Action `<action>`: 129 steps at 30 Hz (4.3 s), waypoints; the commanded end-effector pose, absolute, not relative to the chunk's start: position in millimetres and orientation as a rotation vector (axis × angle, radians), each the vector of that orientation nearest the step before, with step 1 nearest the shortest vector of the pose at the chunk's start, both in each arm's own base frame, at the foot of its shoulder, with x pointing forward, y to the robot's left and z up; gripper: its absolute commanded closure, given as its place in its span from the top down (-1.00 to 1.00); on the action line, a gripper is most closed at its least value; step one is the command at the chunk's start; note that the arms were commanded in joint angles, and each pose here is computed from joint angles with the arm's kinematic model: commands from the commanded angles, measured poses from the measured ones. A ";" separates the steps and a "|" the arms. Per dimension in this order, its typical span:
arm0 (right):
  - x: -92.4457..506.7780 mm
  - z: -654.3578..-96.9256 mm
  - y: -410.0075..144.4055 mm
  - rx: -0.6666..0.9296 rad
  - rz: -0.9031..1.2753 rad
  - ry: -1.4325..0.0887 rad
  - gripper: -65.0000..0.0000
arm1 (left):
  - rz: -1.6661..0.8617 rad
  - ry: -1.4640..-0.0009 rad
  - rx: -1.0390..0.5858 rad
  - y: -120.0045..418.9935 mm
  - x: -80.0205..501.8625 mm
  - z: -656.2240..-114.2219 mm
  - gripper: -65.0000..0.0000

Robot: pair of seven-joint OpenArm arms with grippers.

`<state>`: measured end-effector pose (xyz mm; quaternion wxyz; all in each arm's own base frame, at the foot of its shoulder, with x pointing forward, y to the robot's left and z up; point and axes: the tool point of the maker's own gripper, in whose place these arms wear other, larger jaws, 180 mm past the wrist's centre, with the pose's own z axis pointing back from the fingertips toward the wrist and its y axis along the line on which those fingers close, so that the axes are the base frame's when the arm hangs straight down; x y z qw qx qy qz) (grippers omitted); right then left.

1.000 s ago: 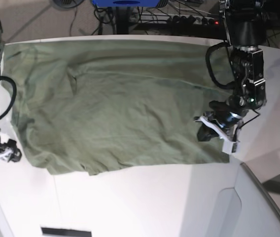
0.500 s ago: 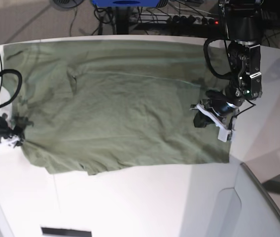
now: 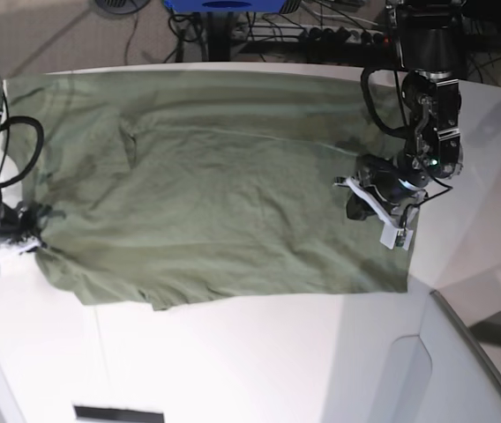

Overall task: Layout the t-shirt on the table in an organized manner, then fold the t-shirt properly
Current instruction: 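Move the right gripper along the shirt side and pinch the fabric, then move the left gripper along the shirt side and pinch the fabric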

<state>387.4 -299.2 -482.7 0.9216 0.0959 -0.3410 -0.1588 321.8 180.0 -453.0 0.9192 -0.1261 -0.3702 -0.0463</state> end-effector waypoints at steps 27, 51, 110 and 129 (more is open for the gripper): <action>327.9 -421.0 -219.3 0.228 -0.046 -0.588 -1.00 | -0.094 -0.810 -0.261 181.3 333.4 -441.0 -1.00; 371.6 -412.1 -228.7 0.161 -0.102 -0.556 0.09 | -0.095 -0.810 -0.258 182.7 333.3 -440.8 -1.00; 404.0 -402.2 -217.1 0.157 -0.104 -0.632 -1.00 | 0.258 -0.967 -0.175 301.3 376.1 -434.1 1.00; 402.0 -404.7 -216.2 0.159 -0.104 -0.626 -1.00 | 0.323 -0.941 -0.212 298.1 383.5 -452.7 -1.00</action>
